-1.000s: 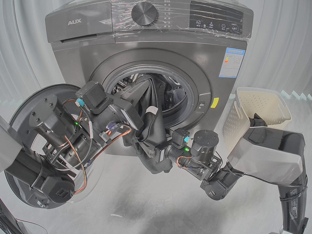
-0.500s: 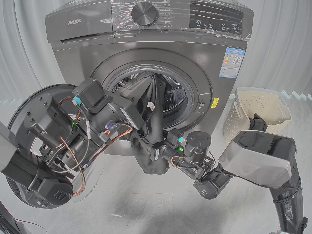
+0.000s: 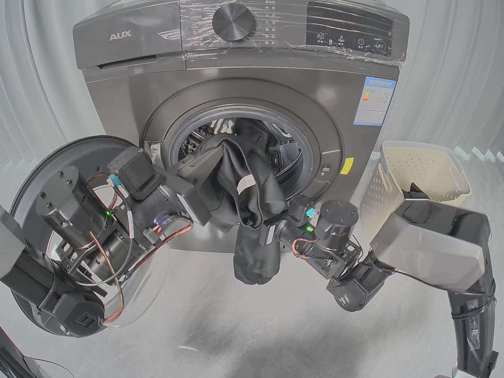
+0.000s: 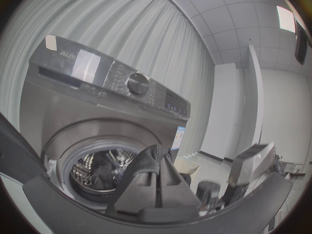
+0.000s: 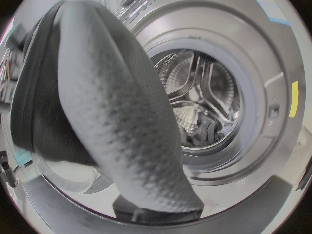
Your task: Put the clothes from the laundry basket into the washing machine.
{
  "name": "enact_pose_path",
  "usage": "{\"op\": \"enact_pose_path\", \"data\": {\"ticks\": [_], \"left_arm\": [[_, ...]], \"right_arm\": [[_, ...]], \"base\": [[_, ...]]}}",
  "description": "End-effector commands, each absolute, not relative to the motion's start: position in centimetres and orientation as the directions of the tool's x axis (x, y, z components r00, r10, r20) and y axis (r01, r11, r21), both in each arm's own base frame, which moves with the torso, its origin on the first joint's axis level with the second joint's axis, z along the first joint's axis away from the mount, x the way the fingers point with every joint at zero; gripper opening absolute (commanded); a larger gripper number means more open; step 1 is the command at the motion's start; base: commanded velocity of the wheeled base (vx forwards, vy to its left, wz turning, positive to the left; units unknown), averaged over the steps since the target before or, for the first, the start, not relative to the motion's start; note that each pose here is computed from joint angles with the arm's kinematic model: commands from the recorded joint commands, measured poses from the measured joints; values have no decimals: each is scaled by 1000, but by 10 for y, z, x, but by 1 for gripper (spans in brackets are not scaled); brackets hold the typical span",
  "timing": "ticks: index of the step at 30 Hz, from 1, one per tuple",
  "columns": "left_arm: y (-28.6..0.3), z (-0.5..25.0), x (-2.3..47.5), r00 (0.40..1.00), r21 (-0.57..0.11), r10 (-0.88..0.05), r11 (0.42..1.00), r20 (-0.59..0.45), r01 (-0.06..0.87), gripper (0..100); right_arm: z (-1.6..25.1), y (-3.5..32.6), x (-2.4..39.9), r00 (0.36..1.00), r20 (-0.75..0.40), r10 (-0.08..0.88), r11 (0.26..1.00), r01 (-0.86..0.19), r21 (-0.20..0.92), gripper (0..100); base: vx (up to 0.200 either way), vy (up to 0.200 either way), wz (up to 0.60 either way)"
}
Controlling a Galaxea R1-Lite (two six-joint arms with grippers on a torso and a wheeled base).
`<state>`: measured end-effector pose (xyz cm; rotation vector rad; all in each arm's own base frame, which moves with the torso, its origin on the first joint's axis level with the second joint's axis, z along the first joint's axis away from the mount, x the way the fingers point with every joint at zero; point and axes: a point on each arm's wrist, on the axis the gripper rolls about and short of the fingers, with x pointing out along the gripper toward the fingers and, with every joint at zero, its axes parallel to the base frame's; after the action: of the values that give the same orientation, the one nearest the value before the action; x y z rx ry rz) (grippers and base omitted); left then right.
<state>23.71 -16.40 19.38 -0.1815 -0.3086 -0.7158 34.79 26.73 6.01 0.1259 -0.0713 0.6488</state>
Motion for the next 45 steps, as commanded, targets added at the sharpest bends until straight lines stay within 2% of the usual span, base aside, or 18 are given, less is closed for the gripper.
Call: {"op": "enact_pose_path", "data": {"ticks": [1, 4, 9, 14, 17, 21, 22, 34, 39, 45], "left_arm": [[-150, 163, 238, 748, -61, -628, 756, 214, 652, 0], [-149, 144, 235, 738, -66, -661, 737, 134, 672, 0], [-146, 114, 235, 746, -57, -666, 745, 9, 665, 0], [-143, 100, 227, 722, -47, -690, 724, -58, 688, 0], [-138, 80, 215, 694, -39, -702, 707, -160, 707, 0], [-136, 75, 215, 696, -37, -694, 713, -185, 700, 0], [-135, 75, 215, 697, -37, -693, 714, -185, 699, 100], [-129, 68, 200, 669, -51, -703, 698, -242, 715, 100], [-129, 71, 204, 677, -48, -701, 702, -224, 711, 100], [-138, 83, 220, 700, -38, -701, 710, -139, 703, 100]], "right_arm": [[102, 239, 352, 824, 178, 538, 824, -558, 95, 0], [113, 237, 350, 821, 198, 535, 823, -560, 95, 0], [117, 241, 345, 814, 203, 545, 816, -570, 97, 0], [117, 242, 345, 812, 204, 547, 814, -573, 97, 0], [116, 244, 344, 811, 201, 550, 812, -575, 97, 0], [117, 246, 343, 807, 207, 553, 809, -580, 97, 0], [118, 246, 343, 806, 210, 553, 809, -580, 97, 0], [125, 239, 344, 812, 224, 540, 816, -570, 97, 0], [125, 243, 342, 805, 224, 550, 809, -580, 97, 0], [122, 249, 335, 795, 215, 567, 797, -595, 101, 0]], "base": [[0, 0, 0], [0, 0, 0], [0, 0, 0], [0, 0, 0], [0, 0, 0], [0, 0, 0], [0, 0, 0], [0, 0, 0], [0, 0, 0], [0, 0, 0]]}}
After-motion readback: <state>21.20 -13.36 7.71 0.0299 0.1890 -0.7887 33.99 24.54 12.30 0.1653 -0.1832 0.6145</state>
